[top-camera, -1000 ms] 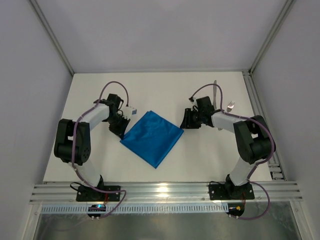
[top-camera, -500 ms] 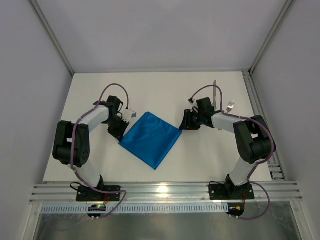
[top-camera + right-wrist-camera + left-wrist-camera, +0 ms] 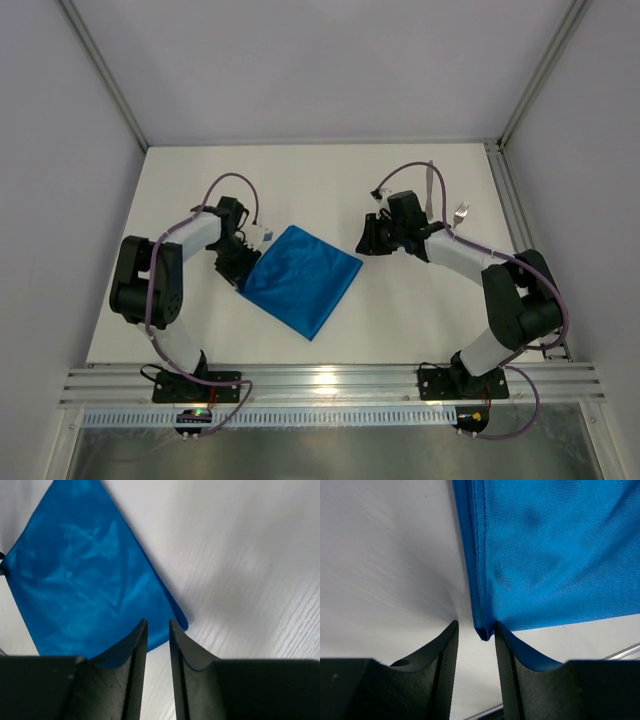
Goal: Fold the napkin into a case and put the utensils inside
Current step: Smooth out the square-folded napkin at the center of the board.
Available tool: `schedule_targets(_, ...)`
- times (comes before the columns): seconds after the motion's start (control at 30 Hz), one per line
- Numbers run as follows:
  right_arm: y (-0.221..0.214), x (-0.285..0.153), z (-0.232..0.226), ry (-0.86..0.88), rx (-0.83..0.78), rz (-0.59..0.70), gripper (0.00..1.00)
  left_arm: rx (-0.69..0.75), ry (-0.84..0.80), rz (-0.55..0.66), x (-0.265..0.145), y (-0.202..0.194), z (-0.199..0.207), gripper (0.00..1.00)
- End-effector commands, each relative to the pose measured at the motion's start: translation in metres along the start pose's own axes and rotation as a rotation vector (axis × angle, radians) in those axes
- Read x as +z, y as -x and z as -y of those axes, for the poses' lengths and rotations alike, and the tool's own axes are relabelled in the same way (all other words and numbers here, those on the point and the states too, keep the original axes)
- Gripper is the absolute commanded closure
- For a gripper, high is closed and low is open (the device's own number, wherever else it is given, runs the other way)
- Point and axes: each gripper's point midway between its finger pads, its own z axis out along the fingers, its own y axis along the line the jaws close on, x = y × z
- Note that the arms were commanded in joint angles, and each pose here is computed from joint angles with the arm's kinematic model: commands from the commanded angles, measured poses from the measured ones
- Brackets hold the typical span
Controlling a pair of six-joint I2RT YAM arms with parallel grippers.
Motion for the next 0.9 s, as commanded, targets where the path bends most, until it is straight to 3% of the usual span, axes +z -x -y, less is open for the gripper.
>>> schedule_targets(0.0,0.012,-0.009,-0.021,-0.007,-0.084,0.059,0.74,0.027,0.074,0.056,-0.016,0.009,-0.009,0.62)
schedule_targets(0.17,-0.003,0.003,-0.038,0.060,-0.090,0.007,0.94,0.046,0.041,0.145,-0.046,0.022,0.005,0.57)
schedule_targets(0.3,-0.014,0.013,-0.037,0.083,-0.056,-0.025,0.96,0.112,-0.043,0.192,-0.066,0.021,0.027,0.53)
schedule_targets(0.37,-0.015,0.017,-0.039,0.097,-0.047,-0.031,0.96,0.126,-0.049,0.210,-0.071,0.022,0.031,0.55)
schedule_targets(0.4,-0.017,0.022,-0.036,0.092,-0.039,-0.044,0.96,0.117,-0.028,0.205,-0.069,0.020,0.027,0.59)
schedule_targets(0.43,-0.021,0.024,-0.036,0.095,-0.033,-0.056,0.96,0.101,-0.003,0.214,-0.065,0.026,0.024,0.69)
schedule_targets(0.53,-0.029,0.030,-0.030,0.080,-0.014,-0.076,0.96,0.082,0.050,0.143,-0.039,0.024,0.014,0.78)
schedule_targets(0.87,-0.067,0.036,0.013,-0.057,0.110,-0.136,0.96,0.091,0.071,0.003,0.023,0.007,0.010,0.77)
